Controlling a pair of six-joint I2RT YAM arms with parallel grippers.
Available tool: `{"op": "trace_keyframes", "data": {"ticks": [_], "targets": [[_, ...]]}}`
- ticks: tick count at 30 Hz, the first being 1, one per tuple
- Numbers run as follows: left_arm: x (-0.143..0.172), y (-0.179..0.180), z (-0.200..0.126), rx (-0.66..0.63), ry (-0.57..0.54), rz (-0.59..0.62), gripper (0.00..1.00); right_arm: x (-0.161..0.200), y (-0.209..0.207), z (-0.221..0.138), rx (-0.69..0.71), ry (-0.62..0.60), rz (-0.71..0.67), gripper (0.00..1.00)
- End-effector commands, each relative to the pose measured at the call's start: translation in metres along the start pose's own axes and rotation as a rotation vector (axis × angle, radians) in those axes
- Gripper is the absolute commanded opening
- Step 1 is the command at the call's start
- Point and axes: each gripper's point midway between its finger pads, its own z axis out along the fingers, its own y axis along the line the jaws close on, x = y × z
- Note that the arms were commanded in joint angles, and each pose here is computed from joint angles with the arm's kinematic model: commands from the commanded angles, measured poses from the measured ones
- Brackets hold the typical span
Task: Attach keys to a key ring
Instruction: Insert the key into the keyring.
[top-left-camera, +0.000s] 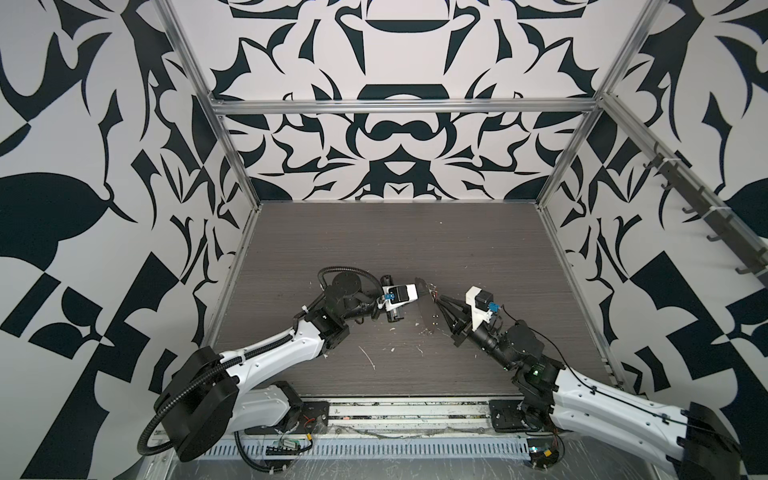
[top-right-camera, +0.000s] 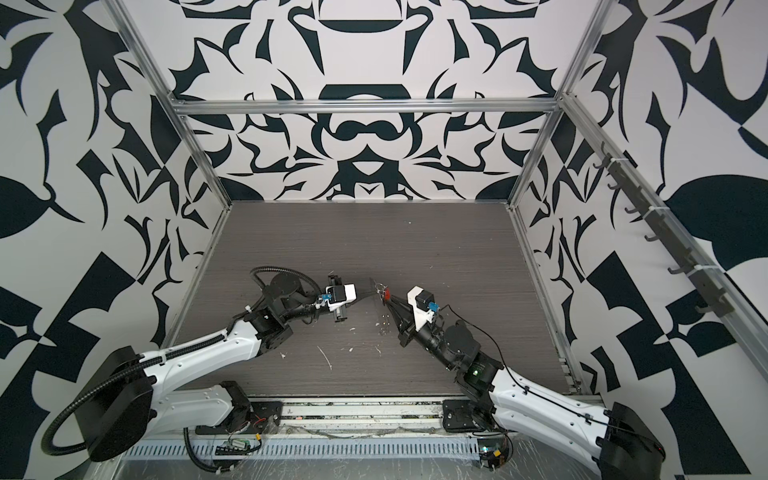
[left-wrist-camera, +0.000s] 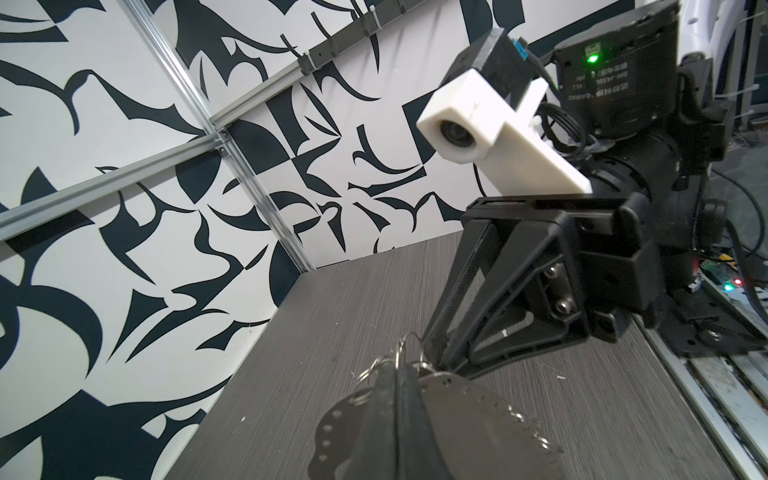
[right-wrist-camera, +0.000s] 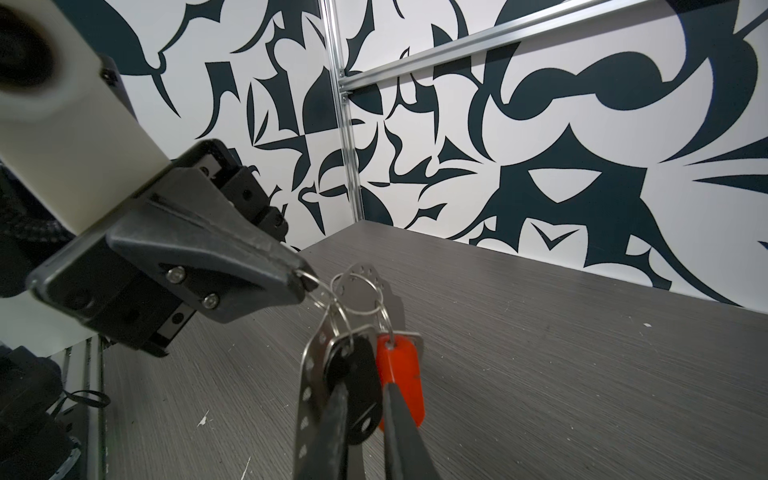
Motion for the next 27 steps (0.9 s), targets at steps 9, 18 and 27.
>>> {"op": "trace_keyframes", "data": {"ticks": [9,18,27], "targets": [[-0.022,0.008,-0.003,-0.026,-0.065,0.028,0.0,-0.013,0.011,-0.001,-0.061,-0.038,-0.009,0.21],[-0.021,0.006,-0.001,-0.005,-0.063,0.023,0.0,-0.017,0.024,0.011,-0.124,-0.015,-0.021,0.23],[-0.021,0.004,-0.001,0.003,-0.061,0.025,0.0,-0.028,0.017,0.014,-0.074,-0.035,-0.048,0.29]]}}
